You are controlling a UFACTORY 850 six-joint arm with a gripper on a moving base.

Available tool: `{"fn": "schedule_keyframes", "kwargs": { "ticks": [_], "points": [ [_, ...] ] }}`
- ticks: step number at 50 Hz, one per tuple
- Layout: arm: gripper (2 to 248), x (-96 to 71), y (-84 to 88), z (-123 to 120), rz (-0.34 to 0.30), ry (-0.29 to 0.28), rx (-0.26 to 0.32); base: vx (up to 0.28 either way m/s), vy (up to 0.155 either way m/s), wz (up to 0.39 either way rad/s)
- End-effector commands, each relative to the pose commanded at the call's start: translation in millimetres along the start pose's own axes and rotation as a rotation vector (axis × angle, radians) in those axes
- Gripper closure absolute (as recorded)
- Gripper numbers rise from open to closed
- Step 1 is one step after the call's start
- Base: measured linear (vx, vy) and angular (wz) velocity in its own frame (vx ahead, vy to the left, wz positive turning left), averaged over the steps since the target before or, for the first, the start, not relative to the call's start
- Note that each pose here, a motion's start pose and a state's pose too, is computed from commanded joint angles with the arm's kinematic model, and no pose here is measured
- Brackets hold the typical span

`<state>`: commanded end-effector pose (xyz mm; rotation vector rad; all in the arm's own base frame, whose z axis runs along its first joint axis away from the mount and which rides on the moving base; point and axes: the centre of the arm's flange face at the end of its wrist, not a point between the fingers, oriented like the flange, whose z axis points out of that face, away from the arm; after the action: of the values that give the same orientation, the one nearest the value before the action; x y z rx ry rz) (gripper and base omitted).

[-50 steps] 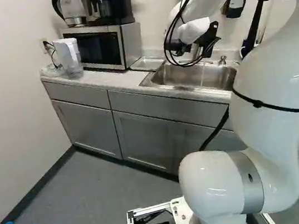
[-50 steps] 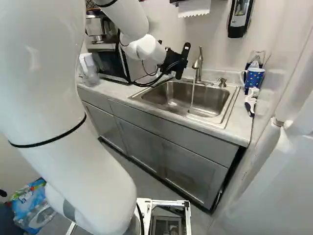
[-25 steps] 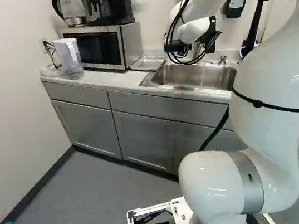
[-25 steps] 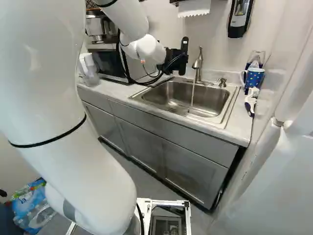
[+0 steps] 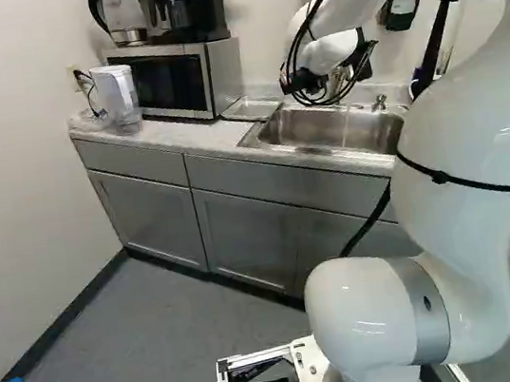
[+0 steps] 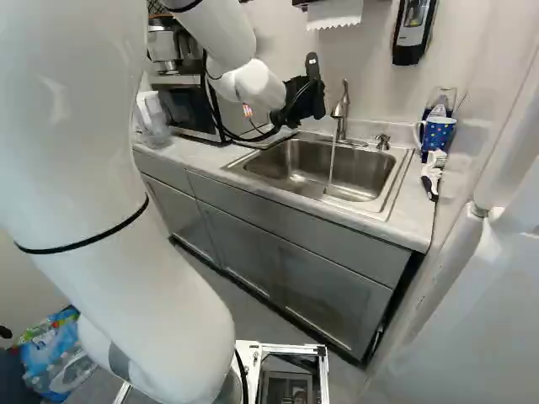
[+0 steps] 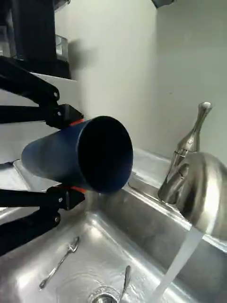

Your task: Rinse the cup and place it in the tray

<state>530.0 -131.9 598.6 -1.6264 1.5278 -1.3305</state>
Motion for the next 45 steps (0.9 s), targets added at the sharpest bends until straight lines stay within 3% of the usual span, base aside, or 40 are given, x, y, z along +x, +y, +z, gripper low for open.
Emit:
{"fn": "schedule_keyframes", "kwargs": {
  "ticks": [45],
  "points": [
    [124,0.0,0.0,0.0,-0.473,0.000,0.000,0.000,0.000,0.000]
  ]
}}
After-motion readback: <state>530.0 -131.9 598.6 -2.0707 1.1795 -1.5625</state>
